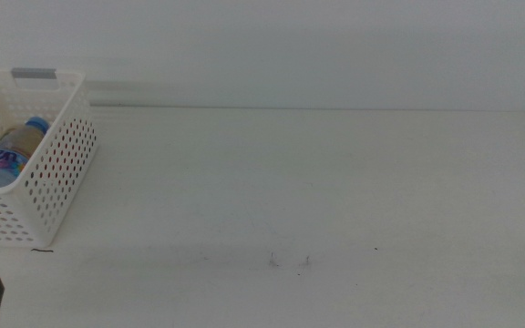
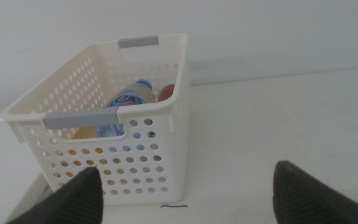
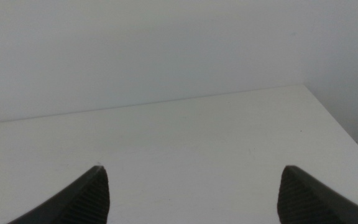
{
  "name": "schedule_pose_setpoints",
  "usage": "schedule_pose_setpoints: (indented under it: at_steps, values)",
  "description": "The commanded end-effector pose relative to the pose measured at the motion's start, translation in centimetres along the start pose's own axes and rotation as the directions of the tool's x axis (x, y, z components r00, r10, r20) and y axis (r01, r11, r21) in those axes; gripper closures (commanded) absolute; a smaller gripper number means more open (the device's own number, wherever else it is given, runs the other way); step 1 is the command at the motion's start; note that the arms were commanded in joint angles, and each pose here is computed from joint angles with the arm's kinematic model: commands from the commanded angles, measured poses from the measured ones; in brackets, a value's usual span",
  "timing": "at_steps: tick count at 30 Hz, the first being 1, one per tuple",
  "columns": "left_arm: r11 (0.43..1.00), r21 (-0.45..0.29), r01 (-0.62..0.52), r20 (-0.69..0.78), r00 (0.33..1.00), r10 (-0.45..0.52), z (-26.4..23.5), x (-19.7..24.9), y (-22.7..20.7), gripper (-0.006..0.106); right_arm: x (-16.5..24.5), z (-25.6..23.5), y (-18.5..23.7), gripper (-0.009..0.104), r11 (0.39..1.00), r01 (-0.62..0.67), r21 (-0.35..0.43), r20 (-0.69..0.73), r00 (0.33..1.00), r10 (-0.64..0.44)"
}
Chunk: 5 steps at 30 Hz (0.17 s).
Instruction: Use arms to grab the bottles and put them into the dustbin to the left of the table.
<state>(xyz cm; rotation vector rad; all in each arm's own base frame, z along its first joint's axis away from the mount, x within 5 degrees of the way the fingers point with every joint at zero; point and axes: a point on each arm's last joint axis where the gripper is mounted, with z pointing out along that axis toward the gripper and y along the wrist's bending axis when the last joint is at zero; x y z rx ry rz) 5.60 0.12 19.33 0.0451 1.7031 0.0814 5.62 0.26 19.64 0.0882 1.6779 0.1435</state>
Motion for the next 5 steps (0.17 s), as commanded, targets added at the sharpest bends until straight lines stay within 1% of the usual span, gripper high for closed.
schedule_pose_setpoints:
  at_steps: [1, 5]
  values:
    - [1.0, -0.002, 0.004, 0.022, 1.0, -0.004, -0.03, -0.19, 0.02, 0.007, 0.02, -0.02, -0.05, 0.005, 1.0, 0.005, 0.008, 0.008, 1.0, -0.005]
    - [1.0, -0.002, 0.004, 0.022, 1.0, -0.004, -0.03, -0.19, 0.02, 0.007, 0.02, -0.02, -0.05, 0.005, 1.0, 0.005, 0.008, 0.008, 1.0, -0.005]
